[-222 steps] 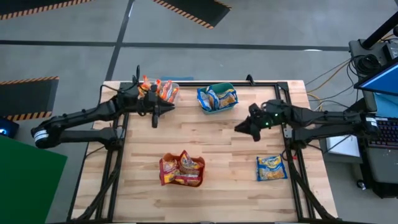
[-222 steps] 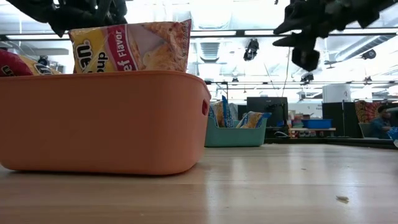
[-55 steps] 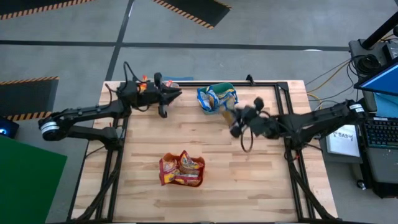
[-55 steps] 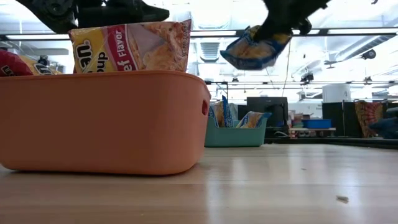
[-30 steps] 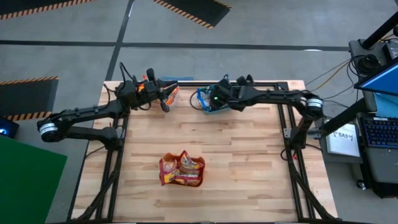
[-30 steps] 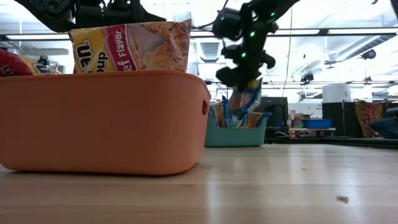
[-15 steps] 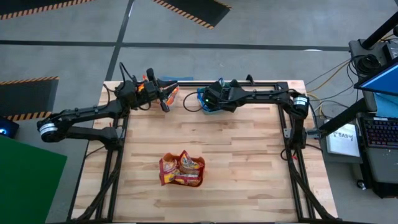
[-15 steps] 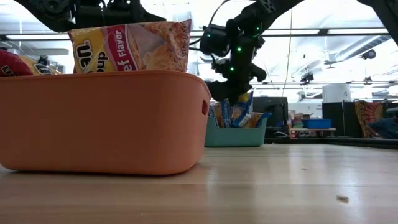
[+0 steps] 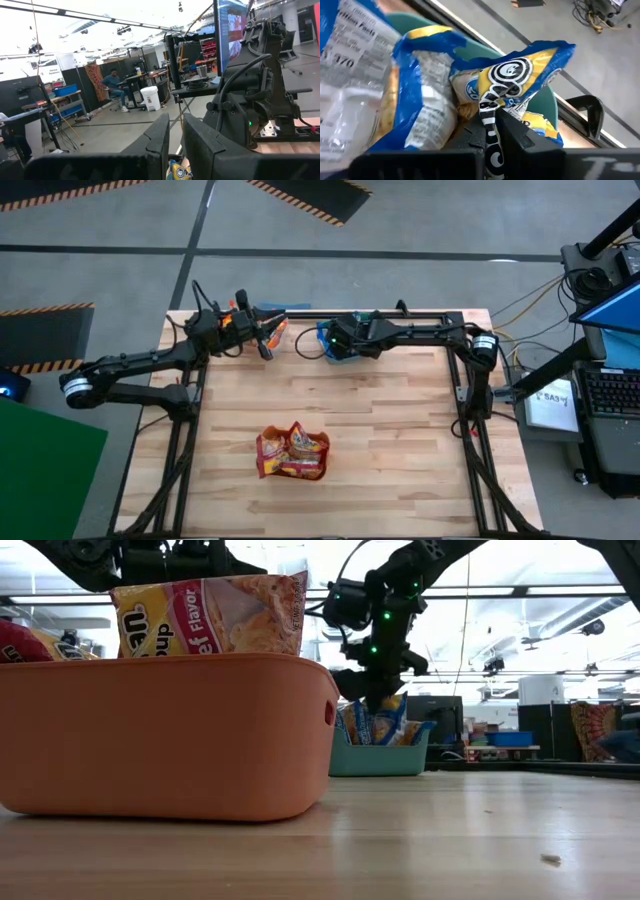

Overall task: Sort Maruchan noodles
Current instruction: Put the blue noodle pack into the green bin

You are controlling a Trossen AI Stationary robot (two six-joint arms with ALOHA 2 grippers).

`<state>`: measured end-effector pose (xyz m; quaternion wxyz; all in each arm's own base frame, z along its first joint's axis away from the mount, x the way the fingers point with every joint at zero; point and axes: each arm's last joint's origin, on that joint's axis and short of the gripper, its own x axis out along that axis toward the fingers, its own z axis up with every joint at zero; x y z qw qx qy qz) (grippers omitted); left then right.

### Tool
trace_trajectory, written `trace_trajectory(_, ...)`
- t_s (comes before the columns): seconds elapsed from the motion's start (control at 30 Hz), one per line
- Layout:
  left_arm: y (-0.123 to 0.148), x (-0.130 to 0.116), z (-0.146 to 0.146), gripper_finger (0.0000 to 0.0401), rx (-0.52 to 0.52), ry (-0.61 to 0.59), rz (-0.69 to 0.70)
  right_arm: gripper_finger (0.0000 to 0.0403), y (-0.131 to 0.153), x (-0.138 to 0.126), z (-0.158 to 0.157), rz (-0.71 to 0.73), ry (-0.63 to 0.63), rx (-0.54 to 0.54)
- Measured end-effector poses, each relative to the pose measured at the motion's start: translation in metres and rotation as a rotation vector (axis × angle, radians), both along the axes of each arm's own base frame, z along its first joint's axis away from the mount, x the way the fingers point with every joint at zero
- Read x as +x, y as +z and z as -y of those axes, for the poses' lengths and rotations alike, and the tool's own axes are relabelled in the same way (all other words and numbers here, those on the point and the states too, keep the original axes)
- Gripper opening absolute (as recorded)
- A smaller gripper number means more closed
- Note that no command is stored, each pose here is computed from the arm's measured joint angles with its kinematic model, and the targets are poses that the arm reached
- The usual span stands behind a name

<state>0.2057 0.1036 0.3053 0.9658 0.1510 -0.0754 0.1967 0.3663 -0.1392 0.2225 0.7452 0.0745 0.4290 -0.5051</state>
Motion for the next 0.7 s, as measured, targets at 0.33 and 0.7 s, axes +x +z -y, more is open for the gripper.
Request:
trace_trajectory(0.33,0.000,0.000,0.000,0.0039,0.000,0.000,0.000,0.0082,0.000,-0.001,0.003,0.037,-0.040,0.022)
trace_trajectory(0.7,0.000,0.000,0.000,0.0039,-0.001,-0.001,-0.001,0.0152,0.028,-0.002,0.004,0.010,0.005,0.000)
